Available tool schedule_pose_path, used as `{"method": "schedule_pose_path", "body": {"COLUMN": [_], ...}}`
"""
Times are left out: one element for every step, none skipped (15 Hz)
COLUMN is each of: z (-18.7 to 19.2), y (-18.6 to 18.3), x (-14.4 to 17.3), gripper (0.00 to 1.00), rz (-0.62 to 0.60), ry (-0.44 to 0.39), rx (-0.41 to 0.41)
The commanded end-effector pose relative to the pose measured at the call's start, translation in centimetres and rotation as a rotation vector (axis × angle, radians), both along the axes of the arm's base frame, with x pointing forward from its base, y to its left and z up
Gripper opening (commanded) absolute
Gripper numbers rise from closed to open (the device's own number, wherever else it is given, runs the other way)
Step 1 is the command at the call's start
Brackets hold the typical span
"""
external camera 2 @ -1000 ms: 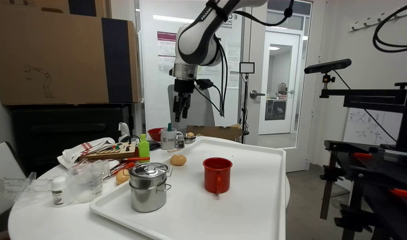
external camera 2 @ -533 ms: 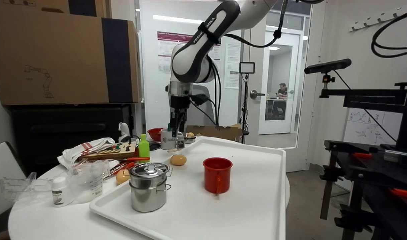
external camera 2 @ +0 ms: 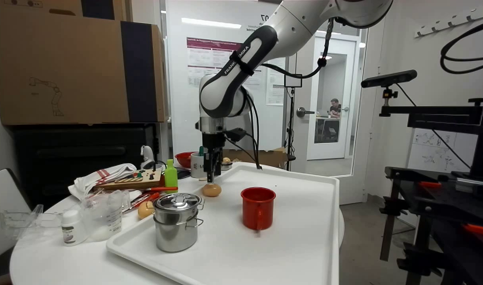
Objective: Pick the egg and put it in the cup
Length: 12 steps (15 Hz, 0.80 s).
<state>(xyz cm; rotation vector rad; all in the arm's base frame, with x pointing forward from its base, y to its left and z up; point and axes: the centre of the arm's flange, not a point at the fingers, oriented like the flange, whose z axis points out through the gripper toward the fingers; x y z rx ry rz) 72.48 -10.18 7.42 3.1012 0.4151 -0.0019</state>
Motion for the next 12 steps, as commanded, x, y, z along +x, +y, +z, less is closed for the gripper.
{"method": "schedule_pose_path", "body": {"z": [0.1,-0.1,-0.4,-0.8,-1.2,-1.6,-1.9,-2.2,-2.5,-2.7,-2.9,-2.9], "y": [0.0,-0.1,-0.2,-0.3,-0.4,-0.3,-0.3,-0.2,-0.1,0.0,0.1,0.2], "x": [0.1,0.1,0.3,0.3,0.3,0.2,0.1,0.1,0.0,0.0,0.1,0.2], "gripper": [1.0,1.0,1.0,1.0,1.0,1.0,1.0,1.0,1.0,1.0,1.0,1.0], "rz": [0.0,-0.004,-0.006,-0.007,-0.008,-0.005,-0.001,0.004,0.01,0.02,0.027,0.032], "ry": [0.0,-0.003,0.0,0.005,0.015,0.021,0.024,0.027,0.03,0.028,0.026,0.024], "rx": [0.0,-0.012,-0.007,-0.011,-0.013,-0.013,-0.012,-0.011,-0.004,0.001,0.006,0.008]}}
